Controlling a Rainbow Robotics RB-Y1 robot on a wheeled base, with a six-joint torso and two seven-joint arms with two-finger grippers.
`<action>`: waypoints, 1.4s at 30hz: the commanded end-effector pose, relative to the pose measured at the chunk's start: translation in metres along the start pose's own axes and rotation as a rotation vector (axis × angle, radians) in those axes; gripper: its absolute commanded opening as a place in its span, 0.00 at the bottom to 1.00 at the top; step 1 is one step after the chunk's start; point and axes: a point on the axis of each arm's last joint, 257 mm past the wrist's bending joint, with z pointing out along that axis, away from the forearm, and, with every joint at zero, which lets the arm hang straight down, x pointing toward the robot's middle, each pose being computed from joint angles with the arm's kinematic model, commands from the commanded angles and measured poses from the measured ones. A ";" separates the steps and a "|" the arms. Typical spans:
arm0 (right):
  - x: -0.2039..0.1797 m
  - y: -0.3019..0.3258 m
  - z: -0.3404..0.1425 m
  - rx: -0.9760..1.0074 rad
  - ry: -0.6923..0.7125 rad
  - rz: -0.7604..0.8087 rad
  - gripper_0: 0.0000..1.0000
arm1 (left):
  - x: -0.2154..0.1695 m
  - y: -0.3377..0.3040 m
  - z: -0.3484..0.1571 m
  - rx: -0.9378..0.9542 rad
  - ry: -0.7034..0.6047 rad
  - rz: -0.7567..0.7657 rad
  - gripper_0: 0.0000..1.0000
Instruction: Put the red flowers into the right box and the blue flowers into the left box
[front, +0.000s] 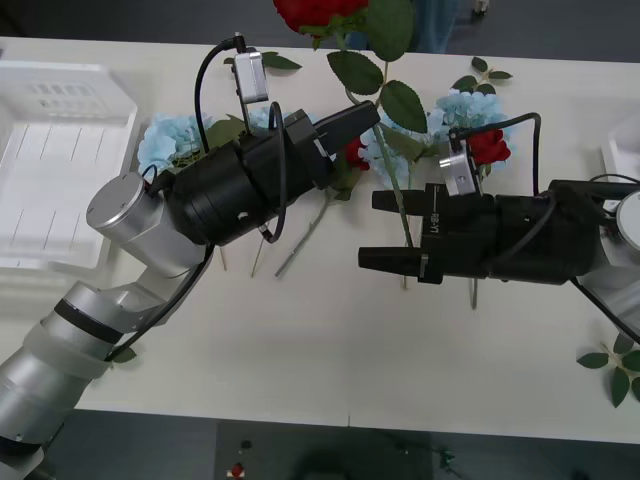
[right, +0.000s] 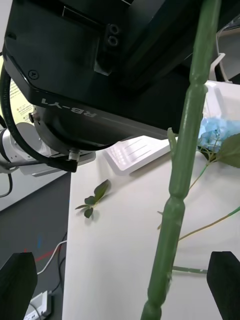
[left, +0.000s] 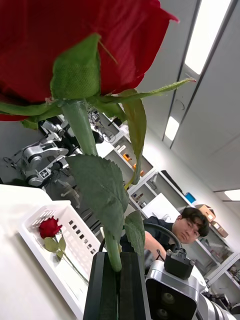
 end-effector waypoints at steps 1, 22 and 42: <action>-0.023 0.003 0.013 -0.014 -0.040 -0.067 1.00 | -0.008 -0.014 0.012 0.039 -0.007 0.049 0.00; -0.022 0.003 0.024 0.000 -0.056 -0.048 0.00 | -0.013 -0.007 0.003 0.020 -0.010 0.036 0.65; -0.032 -0.089 -0.094 0.325 0.030 0.146 0.00 | -0.035 0.077 -0.186 -0.265 0.189 0.080 0.70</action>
